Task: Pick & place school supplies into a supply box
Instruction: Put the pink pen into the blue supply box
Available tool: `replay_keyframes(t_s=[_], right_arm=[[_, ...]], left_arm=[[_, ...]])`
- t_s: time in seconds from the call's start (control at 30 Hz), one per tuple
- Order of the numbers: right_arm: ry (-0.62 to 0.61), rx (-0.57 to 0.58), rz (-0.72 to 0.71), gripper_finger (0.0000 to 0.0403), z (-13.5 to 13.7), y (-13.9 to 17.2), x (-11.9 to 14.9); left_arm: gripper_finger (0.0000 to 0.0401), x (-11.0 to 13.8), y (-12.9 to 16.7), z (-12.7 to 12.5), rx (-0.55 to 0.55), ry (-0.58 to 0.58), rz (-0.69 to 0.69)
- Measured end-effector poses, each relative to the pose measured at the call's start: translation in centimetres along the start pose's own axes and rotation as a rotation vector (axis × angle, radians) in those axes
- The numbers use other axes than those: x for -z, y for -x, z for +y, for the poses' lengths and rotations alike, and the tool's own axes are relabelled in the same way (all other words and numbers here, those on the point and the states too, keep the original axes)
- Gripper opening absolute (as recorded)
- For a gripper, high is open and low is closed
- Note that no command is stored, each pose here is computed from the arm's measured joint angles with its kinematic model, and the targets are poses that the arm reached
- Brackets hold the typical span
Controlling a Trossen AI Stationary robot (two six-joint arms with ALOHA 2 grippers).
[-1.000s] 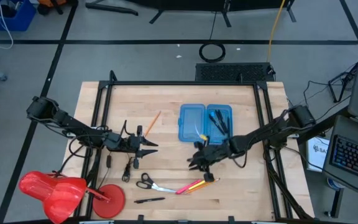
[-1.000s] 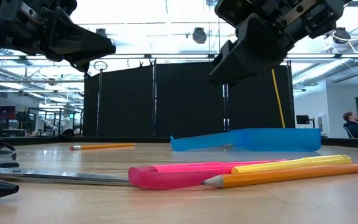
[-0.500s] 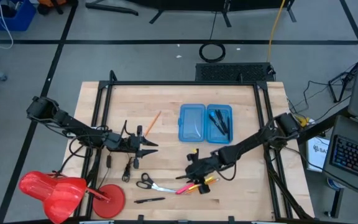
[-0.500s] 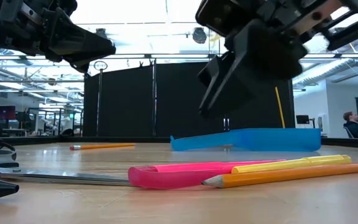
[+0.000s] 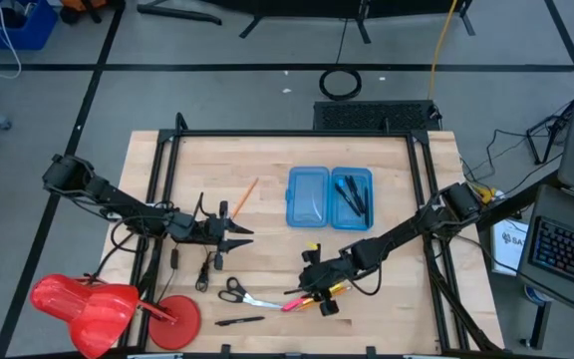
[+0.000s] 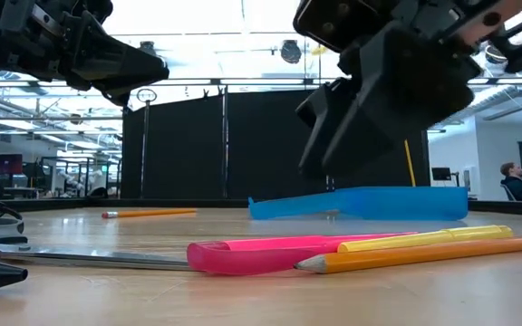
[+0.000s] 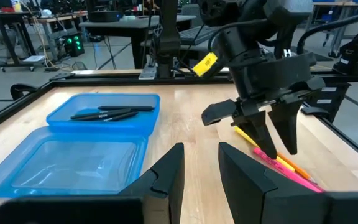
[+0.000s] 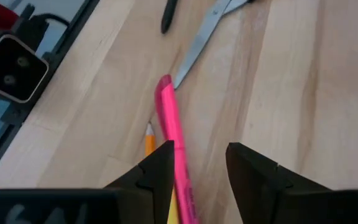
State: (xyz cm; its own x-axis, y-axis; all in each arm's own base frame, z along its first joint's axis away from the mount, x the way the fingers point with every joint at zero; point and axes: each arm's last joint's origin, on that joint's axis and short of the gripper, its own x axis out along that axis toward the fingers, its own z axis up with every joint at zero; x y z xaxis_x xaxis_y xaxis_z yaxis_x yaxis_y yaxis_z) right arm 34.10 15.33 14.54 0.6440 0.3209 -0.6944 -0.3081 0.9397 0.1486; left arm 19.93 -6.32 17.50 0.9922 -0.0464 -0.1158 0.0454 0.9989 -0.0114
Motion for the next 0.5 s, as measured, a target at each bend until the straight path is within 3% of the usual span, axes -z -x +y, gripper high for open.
replay_keyframes(t_s=[0.5], right_arm=[[-0.018,-0.028,-0.002,0.0128,-0.1,-1.7,0.8]], left_arm=[[0.0104,0.0,0.0,0.0,0.0,0.001,0.001]])
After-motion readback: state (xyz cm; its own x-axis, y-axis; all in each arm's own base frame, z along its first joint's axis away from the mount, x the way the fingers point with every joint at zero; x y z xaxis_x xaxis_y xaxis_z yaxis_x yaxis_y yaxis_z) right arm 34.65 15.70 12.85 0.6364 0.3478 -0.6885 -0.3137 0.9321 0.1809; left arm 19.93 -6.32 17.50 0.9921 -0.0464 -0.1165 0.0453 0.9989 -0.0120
